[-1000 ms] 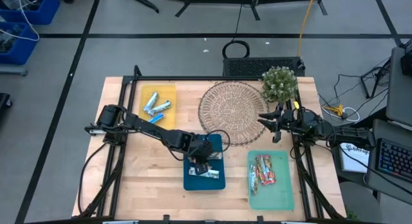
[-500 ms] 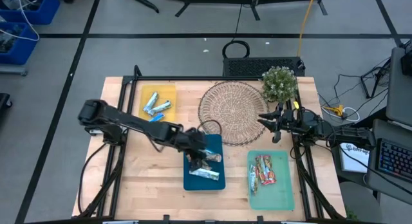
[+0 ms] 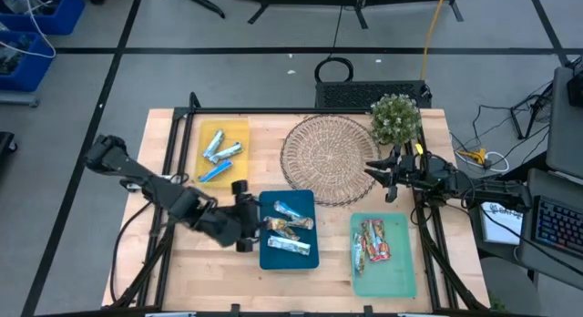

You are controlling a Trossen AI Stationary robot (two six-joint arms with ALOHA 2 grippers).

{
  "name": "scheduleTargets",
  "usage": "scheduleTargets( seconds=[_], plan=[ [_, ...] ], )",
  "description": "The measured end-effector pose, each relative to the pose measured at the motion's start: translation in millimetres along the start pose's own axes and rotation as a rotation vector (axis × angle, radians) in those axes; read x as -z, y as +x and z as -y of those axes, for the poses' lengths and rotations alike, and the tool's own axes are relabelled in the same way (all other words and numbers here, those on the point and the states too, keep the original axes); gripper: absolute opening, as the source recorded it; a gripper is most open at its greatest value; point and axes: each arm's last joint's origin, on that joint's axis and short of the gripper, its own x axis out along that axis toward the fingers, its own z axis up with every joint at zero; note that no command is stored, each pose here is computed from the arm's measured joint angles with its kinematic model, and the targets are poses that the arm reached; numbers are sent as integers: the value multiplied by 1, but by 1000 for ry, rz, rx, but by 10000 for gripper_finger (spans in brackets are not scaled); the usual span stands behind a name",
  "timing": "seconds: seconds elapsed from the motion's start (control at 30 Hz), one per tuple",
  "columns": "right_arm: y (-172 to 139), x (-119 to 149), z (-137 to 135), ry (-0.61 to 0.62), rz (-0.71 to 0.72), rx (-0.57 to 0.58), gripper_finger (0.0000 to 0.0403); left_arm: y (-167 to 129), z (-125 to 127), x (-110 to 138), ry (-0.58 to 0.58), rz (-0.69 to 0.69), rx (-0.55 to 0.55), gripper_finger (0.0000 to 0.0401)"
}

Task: Pick and place Granola Bars by type
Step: Return to Home Position

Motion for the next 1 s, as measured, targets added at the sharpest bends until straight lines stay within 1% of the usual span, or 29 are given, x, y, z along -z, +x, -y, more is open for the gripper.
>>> scheduleTargets(
  seconds=[0.1, 0.2, 0.33, 0.53, 0.63, 0.7, 0.87, 1.0],
  plan=[
    [0, 0, 0, 0, 0, 0, 100, -10, 6, 13, -16, 35, -88, 209],
    [0, 0, 0, 0, 0, 0, 100, -19, 4, 29, -65, 66, -135, 209],
    [0, 0, 0, 0, 0, 0, 100, -25, -7, 55, -151, 95, -134, 209],
    [0, 0, 0, 0, 2, 0, 100, -26, -35, 94, -250, 199, -121, 209],
    [0, 0, 0, 0, 2, 0, 100, -26, -47, 114, -283, 249, -89, 209],
    [0, 0, 0, 0, 2, 0, 100, -27, -54, 126, -300, 291, -42, 209],
    [0, 0, 0, 0, 2, 0, 100, -30, -63, 148, -290, 401, 74, 209],
    [0, 0, 0, 0, 2, 0, 100, -32, -68, 163, -284, 448, 97, 209]
  ],
)
